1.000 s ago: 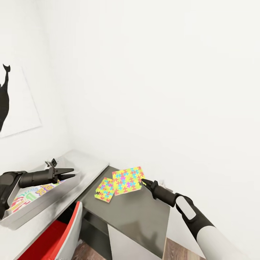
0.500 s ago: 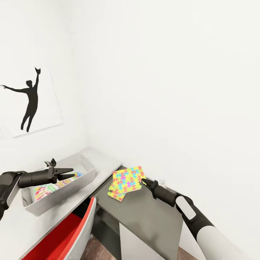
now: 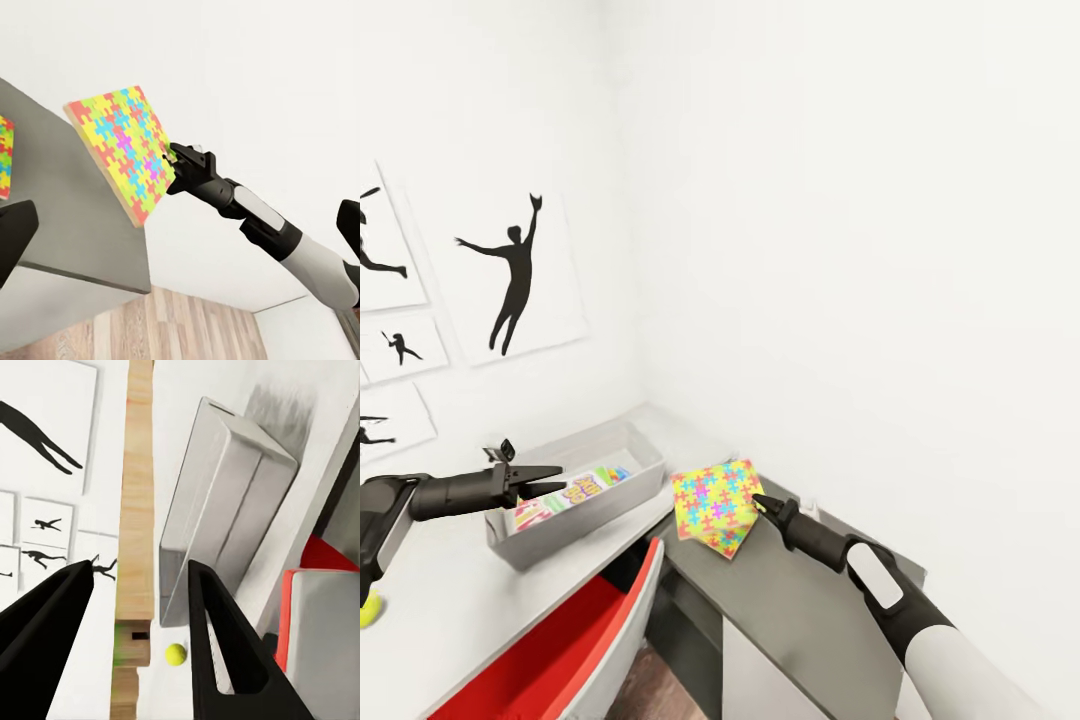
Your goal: Put all the toys in the child's room - the three board games (two on the bed and one on the table), the two jigsaw puzzles on the table, and the tennis ball on the table - inside the toy box on the table in the child's room.
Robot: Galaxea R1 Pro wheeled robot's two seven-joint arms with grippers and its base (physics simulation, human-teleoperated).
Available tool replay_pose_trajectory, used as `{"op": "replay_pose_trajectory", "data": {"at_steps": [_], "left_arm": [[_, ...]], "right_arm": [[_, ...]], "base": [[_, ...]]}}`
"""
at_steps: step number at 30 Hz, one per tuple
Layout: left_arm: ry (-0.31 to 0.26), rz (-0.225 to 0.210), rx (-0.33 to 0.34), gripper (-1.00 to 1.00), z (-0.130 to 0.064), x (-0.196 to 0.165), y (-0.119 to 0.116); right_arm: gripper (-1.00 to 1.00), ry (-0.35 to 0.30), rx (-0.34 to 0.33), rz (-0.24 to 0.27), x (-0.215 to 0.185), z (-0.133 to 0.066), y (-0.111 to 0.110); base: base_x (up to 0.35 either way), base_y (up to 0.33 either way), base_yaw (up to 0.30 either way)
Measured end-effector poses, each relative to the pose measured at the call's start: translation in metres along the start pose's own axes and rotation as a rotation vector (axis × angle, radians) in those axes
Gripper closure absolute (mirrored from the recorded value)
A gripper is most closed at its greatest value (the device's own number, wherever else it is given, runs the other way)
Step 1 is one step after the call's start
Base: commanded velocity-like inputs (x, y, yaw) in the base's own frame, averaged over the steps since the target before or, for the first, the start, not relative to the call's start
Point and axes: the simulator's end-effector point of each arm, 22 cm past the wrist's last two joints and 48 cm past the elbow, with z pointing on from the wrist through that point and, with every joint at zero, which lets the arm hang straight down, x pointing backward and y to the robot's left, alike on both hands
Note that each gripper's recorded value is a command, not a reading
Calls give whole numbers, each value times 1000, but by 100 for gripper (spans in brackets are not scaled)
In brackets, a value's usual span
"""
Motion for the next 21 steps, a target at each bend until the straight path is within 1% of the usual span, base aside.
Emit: {"op": "replay_pose_trajectory", "data": {"at_steps": [7, 13, 21], "left_arm": [[-2, 4, 0, -100, -1, -1, -2], [-8, -9, 0, -100, -2, 1, 2], [-10, -8, 0, -100, -3, 0, 1]], "right_arm": [[100, 0, -3, -3, 0, 0, 2], [100, -2, -6, -5, -1, -1, 4], [100, -4, -9, -8, -2, -1, 6]], "base": [[0, 0, 273], [0, 0, 273], [0, 0, 273]]}}
